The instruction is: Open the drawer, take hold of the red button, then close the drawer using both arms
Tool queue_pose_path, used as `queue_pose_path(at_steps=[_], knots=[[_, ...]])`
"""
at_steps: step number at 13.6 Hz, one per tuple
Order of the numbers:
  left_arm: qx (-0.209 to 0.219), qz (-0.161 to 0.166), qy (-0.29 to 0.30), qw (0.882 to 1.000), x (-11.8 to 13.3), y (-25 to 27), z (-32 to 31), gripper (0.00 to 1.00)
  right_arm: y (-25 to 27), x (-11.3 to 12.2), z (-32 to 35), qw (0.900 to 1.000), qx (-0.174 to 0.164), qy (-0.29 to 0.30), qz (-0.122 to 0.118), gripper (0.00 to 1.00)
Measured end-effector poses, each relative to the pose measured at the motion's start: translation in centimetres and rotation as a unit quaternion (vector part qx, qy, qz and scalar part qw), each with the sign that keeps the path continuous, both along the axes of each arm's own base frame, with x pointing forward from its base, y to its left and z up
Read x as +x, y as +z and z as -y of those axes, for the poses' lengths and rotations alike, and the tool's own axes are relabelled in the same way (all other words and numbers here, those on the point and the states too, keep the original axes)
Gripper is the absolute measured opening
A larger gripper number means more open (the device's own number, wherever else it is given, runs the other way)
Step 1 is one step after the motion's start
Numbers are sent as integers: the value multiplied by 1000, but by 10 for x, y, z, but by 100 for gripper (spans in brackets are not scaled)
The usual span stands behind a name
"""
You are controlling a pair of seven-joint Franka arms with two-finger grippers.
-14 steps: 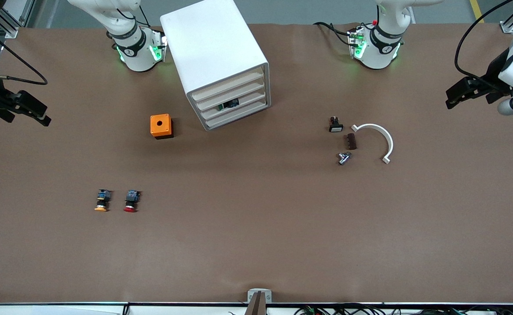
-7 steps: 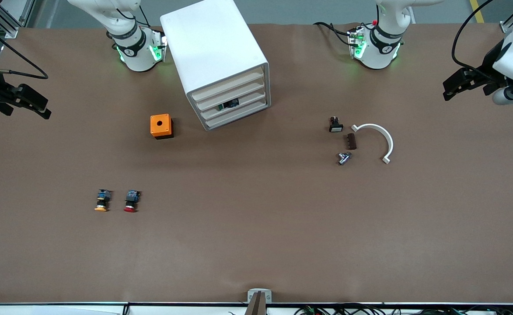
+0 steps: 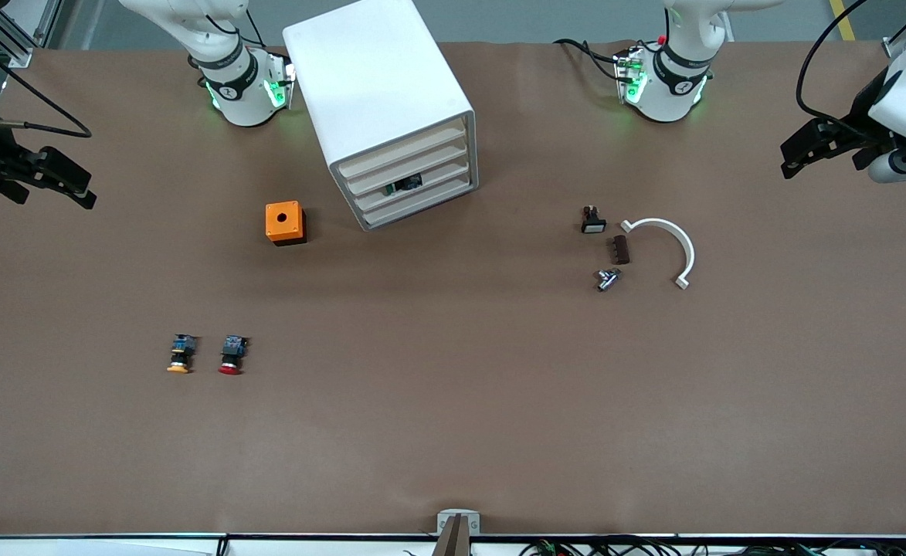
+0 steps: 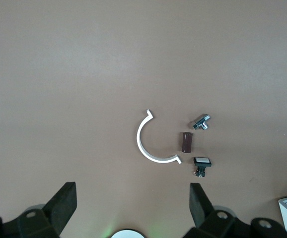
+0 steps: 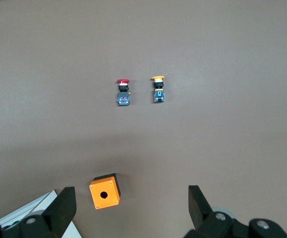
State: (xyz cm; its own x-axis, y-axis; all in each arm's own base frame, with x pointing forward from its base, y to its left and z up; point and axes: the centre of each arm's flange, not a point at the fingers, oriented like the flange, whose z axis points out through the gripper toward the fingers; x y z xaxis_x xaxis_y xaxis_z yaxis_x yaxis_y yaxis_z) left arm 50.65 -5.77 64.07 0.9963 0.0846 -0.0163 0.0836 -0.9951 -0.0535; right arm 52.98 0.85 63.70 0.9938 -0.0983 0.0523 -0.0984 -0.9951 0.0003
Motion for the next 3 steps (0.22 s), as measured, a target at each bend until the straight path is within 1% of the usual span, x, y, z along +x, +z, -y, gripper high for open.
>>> queue_pose_path(at_steps=[3], knots=[[0,0,0,1000,1,0,0,100,0,0,-2,1000,0,2,0,100]])
